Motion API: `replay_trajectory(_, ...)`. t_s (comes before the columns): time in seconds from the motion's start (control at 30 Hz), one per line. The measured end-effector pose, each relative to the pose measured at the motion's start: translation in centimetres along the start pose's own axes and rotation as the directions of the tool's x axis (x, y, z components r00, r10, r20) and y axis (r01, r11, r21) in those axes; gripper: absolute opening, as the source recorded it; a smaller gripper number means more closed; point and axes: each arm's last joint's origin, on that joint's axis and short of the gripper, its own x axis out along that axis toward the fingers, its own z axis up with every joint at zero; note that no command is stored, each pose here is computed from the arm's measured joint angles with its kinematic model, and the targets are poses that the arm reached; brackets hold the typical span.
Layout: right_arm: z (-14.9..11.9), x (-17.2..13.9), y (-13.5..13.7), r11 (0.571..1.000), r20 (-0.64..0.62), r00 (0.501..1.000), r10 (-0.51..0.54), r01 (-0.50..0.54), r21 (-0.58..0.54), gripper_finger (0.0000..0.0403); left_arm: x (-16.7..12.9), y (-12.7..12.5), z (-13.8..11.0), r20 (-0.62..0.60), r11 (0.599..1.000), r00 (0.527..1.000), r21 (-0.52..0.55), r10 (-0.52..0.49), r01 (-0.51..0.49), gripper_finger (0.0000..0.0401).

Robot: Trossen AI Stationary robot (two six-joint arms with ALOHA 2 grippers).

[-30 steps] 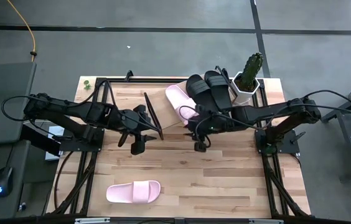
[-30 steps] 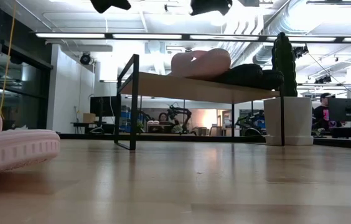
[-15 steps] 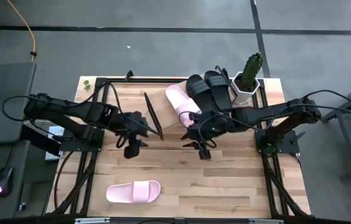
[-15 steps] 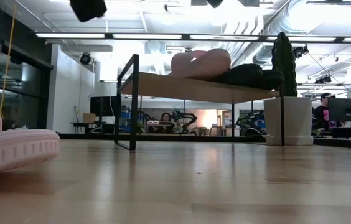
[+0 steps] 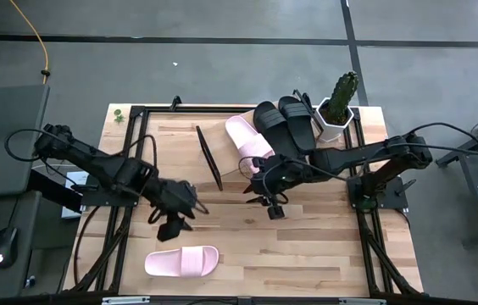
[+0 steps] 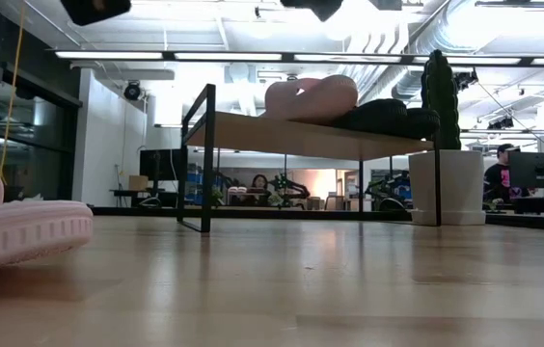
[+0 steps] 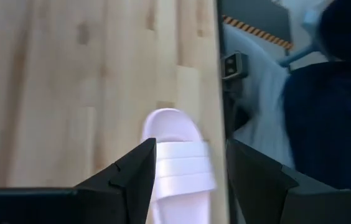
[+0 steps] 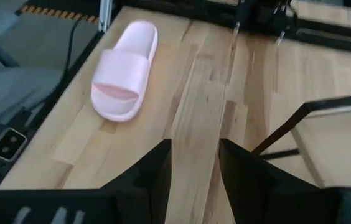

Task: Pick and place slides into the shelf
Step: Put the pink slide on the shelf

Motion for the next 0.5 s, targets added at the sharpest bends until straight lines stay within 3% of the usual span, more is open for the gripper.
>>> replay_trajectory(0.13,-0.5,1.3,-0.1,1.000,-0.033,0.999,0.002,-0.002,0.003,0.0124,1.1,-0.8,-0.7,0.025,0.998,0.998,-0.021,-0.054,0.054,0.0184)
replay_trajectory(0.33,-0.6,2.1,0.0,0.998,-0.050,0.997,-0.064,0.065,0.012,0.0124,2.6,-1.0,-2.3,0.041,0.996,0.999,-0.080,-0.022,0.025,0.0184)
replay_trajectory(0.5,-0.6,2.3,0.6,0.998,-0.050,0.997,-0.059,0.059,0.002,0.0124,4.5,-0.3,-3.9,0.047,0.984,0.998,-0.171,-0.038,0.045,0.0184)
